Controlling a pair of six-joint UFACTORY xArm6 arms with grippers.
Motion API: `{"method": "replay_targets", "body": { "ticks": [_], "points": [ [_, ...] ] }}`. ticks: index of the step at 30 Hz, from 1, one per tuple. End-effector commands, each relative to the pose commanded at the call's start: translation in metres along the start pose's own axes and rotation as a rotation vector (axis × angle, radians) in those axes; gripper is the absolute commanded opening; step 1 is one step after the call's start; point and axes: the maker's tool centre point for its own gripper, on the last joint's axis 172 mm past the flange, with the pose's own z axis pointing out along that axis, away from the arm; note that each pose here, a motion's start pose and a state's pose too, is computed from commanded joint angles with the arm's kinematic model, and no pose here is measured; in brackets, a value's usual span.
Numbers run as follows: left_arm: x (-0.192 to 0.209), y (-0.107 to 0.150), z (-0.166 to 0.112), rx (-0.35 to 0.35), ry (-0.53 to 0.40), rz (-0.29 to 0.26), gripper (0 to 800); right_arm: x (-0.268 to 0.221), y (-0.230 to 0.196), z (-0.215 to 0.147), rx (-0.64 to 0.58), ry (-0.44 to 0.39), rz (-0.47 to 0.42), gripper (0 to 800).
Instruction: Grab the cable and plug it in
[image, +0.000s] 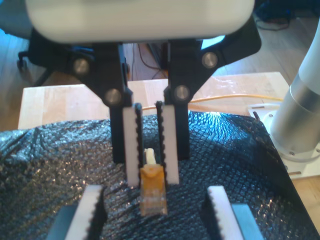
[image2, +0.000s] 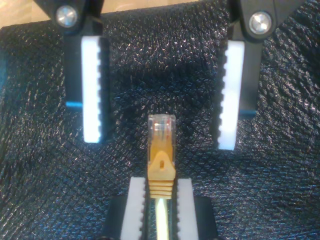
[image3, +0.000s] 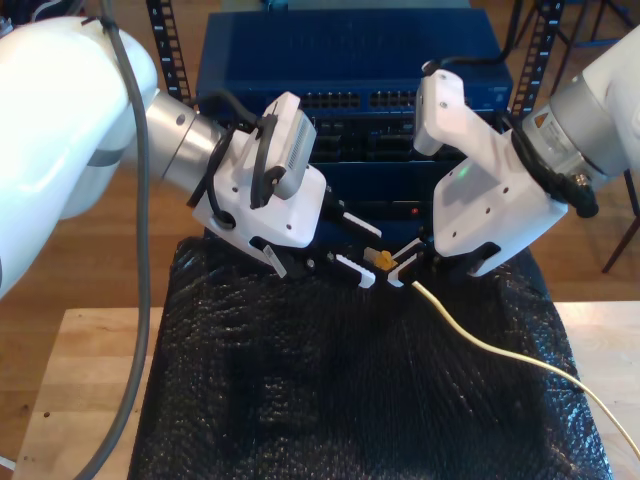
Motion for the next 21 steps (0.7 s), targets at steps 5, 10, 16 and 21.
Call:
{"method": "replay_targets", "body": {
  "ticks": [5, 10, 16, 21],
  "points": [
    [-0.0011, 0.0002, 0.0001, 0.002, 0.001, 0.000, 422, 0.0000, -0.0003, 0.0008, 0.002, -0.001, -0.002, 3],
    [-0.0010, 0.0006, 0.0002, 0.000, 0.002, 0.000, 392, 0.0000, -0.0003, 0.0008, 0.002, -0.001, -0.002, 3],
    [-0.0023, 0.0009, 0.0004, 0.000, 0.002, -0.002, 333, 0.0000, -0.0003, 0.0008, 0.002, -0.001, 0.000, 3],
    [-0.0020, 0.0012, 0.0009, -0.001, 0.002, -0.002, 320, 0.0004, -0.0004, 0.0003, 0.001, 0.000, -0.001, 3]
  ]
}}
